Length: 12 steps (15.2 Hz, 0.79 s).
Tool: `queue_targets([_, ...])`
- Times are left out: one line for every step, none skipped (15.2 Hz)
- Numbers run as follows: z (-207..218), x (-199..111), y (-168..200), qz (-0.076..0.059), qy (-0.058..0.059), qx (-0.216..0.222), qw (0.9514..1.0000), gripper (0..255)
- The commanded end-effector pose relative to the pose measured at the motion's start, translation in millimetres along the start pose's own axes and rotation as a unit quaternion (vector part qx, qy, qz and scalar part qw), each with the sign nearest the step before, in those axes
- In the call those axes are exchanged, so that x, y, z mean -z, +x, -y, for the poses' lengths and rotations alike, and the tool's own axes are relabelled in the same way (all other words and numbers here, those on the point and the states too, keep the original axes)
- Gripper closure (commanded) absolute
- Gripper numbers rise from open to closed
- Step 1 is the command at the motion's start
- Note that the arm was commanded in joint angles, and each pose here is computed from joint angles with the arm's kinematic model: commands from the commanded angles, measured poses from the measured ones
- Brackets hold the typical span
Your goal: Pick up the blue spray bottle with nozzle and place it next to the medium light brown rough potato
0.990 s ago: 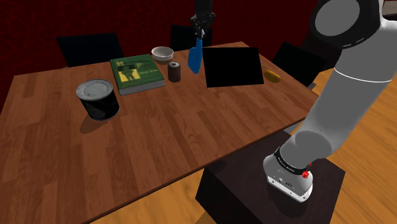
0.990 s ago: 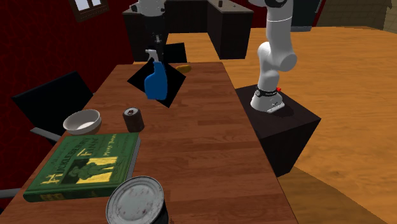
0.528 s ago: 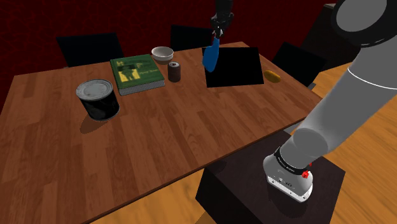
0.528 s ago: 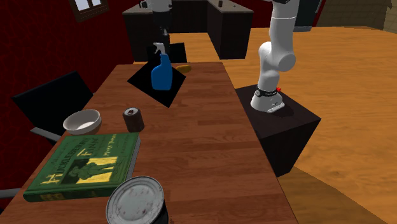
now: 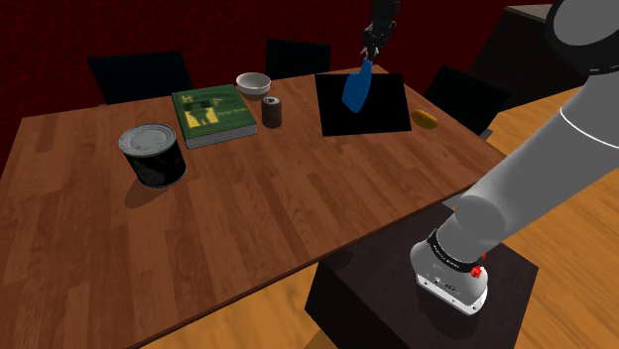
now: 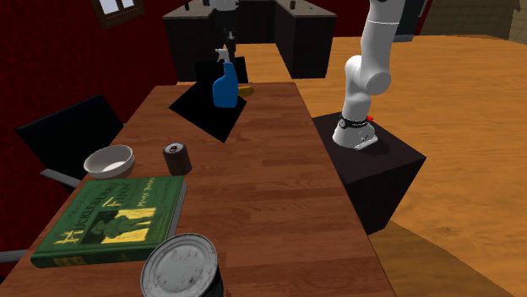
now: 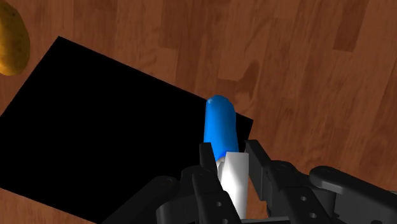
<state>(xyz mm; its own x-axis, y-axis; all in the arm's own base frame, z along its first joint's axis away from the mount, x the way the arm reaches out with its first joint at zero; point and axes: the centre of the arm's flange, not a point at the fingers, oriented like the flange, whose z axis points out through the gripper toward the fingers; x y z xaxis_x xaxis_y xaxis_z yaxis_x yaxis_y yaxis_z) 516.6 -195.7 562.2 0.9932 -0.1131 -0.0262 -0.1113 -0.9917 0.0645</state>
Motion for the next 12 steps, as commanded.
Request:
queue_targets([-24, -4, -12, 0.0, 0.0, 0.001, 1.0, 255])
queue_targets([-36, -5, -18, 0.0, 0.0, 0.001, 1.0, 255])
queue_targets([-48, -6, -24, 0.0, 0.0, 0.001, 1.0, 255])
queue_targets([-59, -7, -30, 0.0, 0.0, 0.001, 1.0, 255])
queue_targets([-71, -8, -36, 0.0, 0.0, 0.001, 1.0, 255])
queue_targets([-83, -8, -42, 0.0, 0.0, 0.001, 1.0, 255])
queue_targets([-95, -9, -49, 0.0, 0.0, 0.001, 1.0, 255])
queue_targets([-106, -10, -55, 0.0, 0.0, 0.001, 1.0, 255])
queue_targets([-118, -11, -61, 0.0, 0.0, 0.001, 1.0, 255])
queue_targets([-130, -12, -67, 0.0, 0.0, 0.001, 1.0, 255])
queue_targets([-141, -13, -73, 0.0, 0.0, 0.001, 1.0, 255])
queue_targets([-153, -14, -79, 0.0, 0.0, 0.001, 1.0, 255])
